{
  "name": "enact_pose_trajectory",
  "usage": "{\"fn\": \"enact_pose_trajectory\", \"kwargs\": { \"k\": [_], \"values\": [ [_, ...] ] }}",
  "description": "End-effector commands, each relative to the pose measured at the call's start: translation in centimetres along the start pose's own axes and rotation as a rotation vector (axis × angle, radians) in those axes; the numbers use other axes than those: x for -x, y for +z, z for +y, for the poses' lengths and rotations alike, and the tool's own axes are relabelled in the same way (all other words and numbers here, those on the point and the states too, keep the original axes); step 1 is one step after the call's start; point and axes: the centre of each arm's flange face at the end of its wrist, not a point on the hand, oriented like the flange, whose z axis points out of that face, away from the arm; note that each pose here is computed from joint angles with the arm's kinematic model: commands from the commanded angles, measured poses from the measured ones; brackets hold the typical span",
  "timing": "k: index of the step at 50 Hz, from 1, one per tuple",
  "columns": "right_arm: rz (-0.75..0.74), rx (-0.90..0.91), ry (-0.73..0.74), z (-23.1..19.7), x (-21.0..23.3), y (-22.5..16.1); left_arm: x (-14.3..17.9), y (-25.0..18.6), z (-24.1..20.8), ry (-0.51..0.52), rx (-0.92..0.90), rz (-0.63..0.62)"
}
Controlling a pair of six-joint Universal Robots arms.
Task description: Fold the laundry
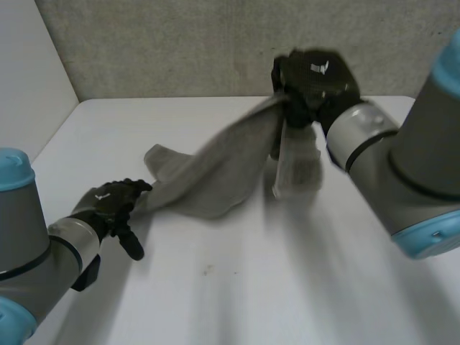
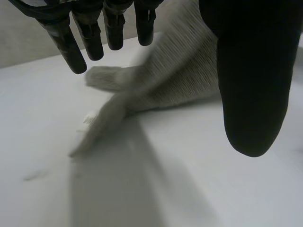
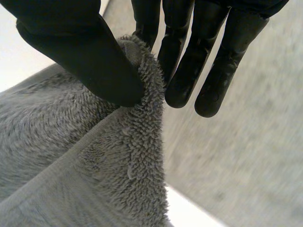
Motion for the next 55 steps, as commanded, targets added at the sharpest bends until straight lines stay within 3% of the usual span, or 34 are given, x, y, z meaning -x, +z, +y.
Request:
{"fn": "enact_pose_trajectory", "kwargs": {
  "k": [1,22,39,49,53,55],
  "values": [
    [0.001,-0.036,-0.104,-3.4,-0.3,-0.4,-1.4,-0.3,0.7,-0.080,-0.007,0.066],
    [-0.001,-0.074,-0.097,-6.5,0.7,-3.3,-2.5,3.3,2.2,-0.114,-0.078,0.063],
    [-0.001,-0.074,-0.065,-7.2,0.6,-4.4,-6.4,4.5,1.9,-0.131,-0.143,0.157],
    [0.024,-0.039,-0.090,-6.3,-0.6,-4.7,-3.7,5.9,-1.4,-0.156,-0.316,-0.015],
    [0.073,0.093,-0.180,-3.9,-3.4,-4.5,-0.2,3.7,-5.0,-0.115,-0.351,-0.099],
    [0.063,0.159,-0.223,-2.7,-4.0,-4.7,-0.1,2.8,-5.6,-0.082,-0.344,-0.087]
  ]
}}
